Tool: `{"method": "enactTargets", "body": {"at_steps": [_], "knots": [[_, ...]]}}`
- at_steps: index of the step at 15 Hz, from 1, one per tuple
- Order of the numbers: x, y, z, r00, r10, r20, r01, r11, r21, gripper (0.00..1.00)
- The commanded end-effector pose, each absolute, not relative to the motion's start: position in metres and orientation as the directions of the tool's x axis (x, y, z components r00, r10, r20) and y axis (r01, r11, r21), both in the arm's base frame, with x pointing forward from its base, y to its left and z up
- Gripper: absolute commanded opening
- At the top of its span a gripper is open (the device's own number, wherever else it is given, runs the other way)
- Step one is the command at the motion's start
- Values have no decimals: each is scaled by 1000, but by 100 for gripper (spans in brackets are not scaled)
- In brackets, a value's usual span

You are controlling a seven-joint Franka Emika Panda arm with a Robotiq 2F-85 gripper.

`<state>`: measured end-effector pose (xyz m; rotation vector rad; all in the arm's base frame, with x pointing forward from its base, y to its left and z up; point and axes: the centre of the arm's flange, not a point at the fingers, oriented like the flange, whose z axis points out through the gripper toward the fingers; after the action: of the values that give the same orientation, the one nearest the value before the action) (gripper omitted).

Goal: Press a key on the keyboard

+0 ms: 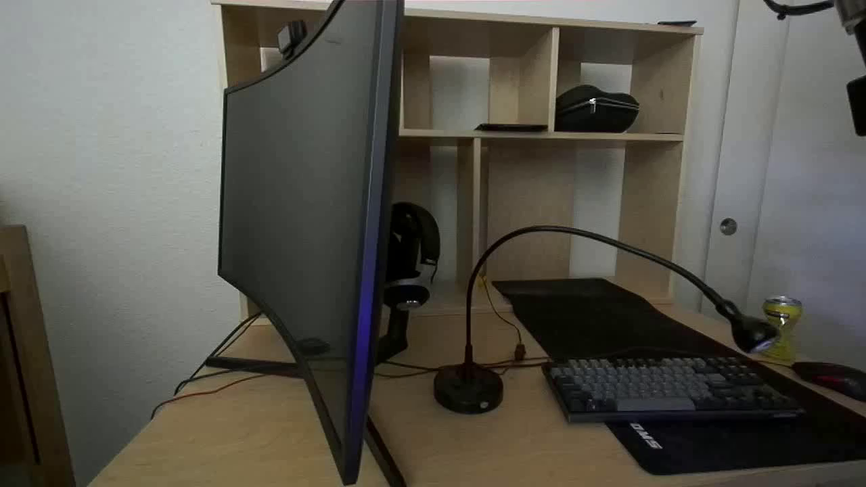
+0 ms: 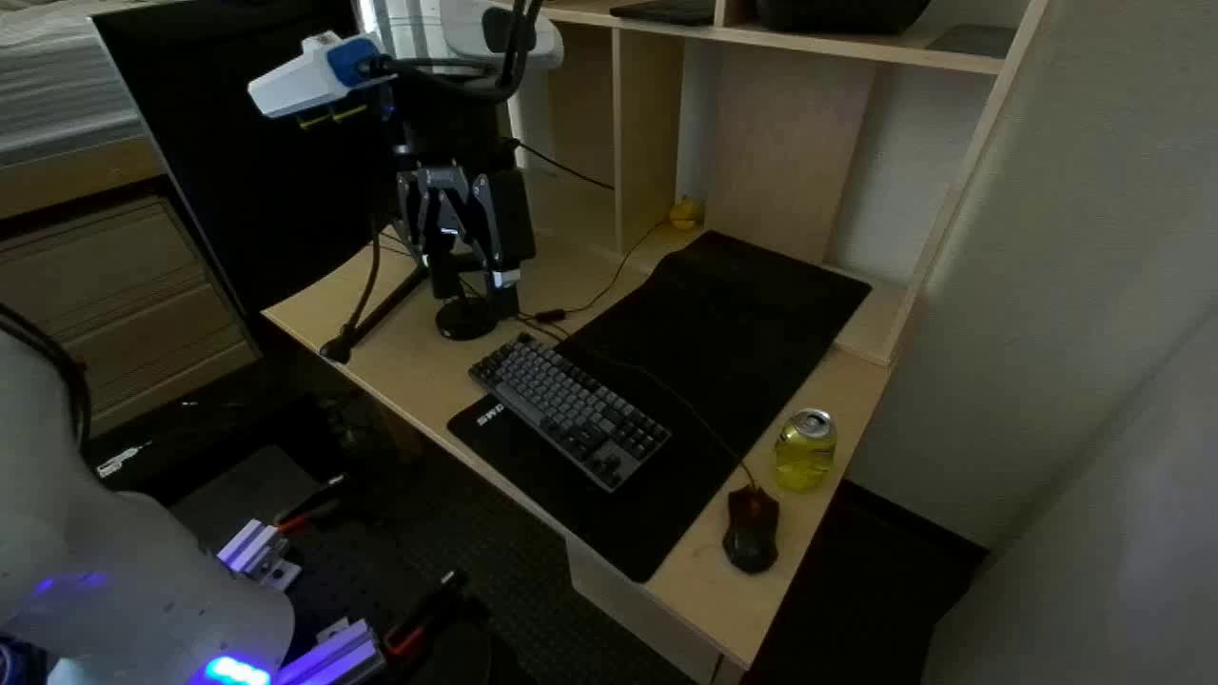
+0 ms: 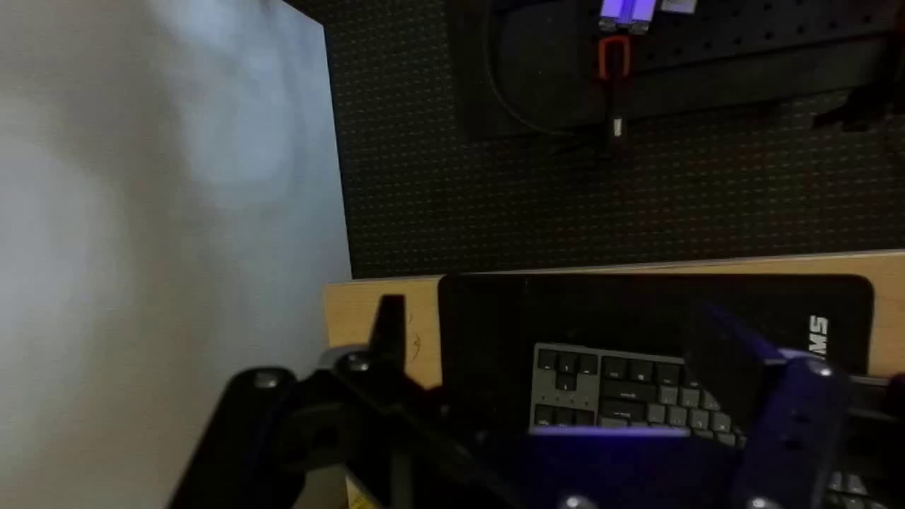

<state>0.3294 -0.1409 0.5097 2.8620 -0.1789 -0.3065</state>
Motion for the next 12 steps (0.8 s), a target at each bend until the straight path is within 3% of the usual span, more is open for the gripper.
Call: {"method": "enactTargets", "body": {"at_steps": [1,5,7,12], "knots": [[329,-141,510,970,-148,-192,-94,-959,266,100],[329,-141,510,970,-148,-192,-94,-959,266,100],[328,-141,510,948,-262,-183,-194,-928,319,100],[338,-137,508,849,-526,-50,-498,-829,253,100]]}}
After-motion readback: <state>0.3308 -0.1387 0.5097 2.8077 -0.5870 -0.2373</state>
